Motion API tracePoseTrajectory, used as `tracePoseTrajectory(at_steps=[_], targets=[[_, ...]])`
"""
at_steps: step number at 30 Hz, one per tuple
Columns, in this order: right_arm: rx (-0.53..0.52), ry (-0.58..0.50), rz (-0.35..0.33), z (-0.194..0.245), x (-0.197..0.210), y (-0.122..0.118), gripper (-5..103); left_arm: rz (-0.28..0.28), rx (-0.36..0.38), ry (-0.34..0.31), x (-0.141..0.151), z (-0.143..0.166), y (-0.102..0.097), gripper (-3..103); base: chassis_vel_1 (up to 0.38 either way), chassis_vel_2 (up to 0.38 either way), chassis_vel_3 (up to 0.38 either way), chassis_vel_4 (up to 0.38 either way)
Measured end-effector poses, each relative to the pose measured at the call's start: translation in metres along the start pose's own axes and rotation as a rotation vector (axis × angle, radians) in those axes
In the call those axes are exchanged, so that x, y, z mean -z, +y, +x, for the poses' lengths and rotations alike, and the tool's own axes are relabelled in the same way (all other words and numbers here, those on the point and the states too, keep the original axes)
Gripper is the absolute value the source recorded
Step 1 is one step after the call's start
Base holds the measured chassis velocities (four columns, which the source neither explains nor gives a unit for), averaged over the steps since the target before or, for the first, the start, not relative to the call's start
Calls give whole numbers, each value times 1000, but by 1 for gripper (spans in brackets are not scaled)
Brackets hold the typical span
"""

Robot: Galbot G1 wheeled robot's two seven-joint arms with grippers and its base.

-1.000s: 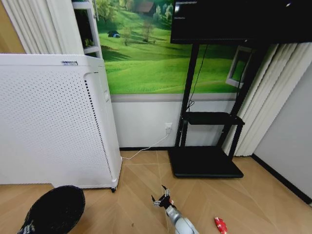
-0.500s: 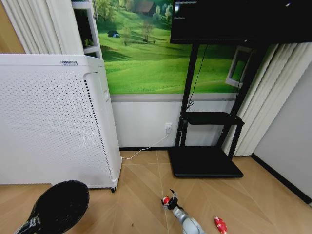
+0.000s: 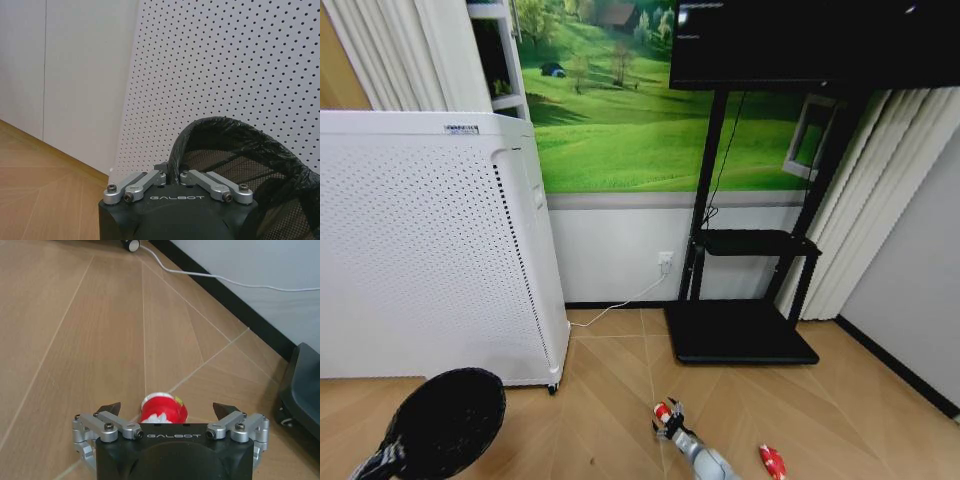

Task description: Pick up the trash bin and place the garbage on the floor into it.

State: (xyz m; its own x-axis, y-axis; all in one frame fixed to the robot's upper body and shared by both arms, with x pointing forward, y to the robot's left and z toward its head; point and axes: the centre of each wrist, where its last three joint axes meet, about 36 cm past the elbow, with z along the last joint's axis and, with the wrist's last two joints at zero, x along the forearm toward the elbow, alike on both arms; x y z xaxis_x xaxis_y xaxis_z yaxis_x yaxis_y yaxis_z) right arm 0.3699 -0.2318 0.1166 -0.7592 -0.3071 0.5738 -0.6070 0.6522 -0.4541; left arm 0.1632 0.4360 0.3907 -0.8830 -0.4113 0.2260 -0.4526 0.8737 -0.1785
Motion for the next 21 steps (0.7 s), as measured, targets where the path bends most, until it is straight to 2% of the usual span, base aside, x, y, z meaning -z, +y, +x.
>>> tracePoseTrajectory(at_steps=[7, 9, 12, 14, 15, 16, 18, 19, 21], targets=[[-2, 38, 26, -5, -9, 0, 103, 4, -9, -4, 1, -1, -4, 7, 0, 0, 0, 0], [-10, 50, 28, -7, -11, 1, 94, 6, -14, -3, 1, -2, -6, 7, 0, 0, 0, 0], [-13, 57, 29, -8, -12, 3, 89, 6, -17, -2, 0, -2, -7, 7, 0, 0, 0, 0], [-17, 60, 30, -9, -11, 4, 78, 7, -20, 0, 0, -2, -9, 7, 0, 0, 0, 0], [-17, 60, 30, -9, -11, 4, 78, 7, -20, 0, 0, -2, -9, 7, 0, 0, 0, 0], [-18, 60, 31, -9, -11, 4, 67, 7, -22, 0, 0, -3, -9, 7, 0, 0, 0, 0], [-18, 60, 31, -9, -11, 4, 67, 7, -23, -1, 0, -3, -9, 7, 0, 0, 0, 0], [-18, 60, 30, -8, -11, 4, 56, 8, -24, -1, 0, -4, -10, 7, 0, 0, 0, 0], [-18, 61, 31, -7, -12, 5, 56, 8, -24, 0, 0, -4, -10, 7, 0, 0, 0, 0]])
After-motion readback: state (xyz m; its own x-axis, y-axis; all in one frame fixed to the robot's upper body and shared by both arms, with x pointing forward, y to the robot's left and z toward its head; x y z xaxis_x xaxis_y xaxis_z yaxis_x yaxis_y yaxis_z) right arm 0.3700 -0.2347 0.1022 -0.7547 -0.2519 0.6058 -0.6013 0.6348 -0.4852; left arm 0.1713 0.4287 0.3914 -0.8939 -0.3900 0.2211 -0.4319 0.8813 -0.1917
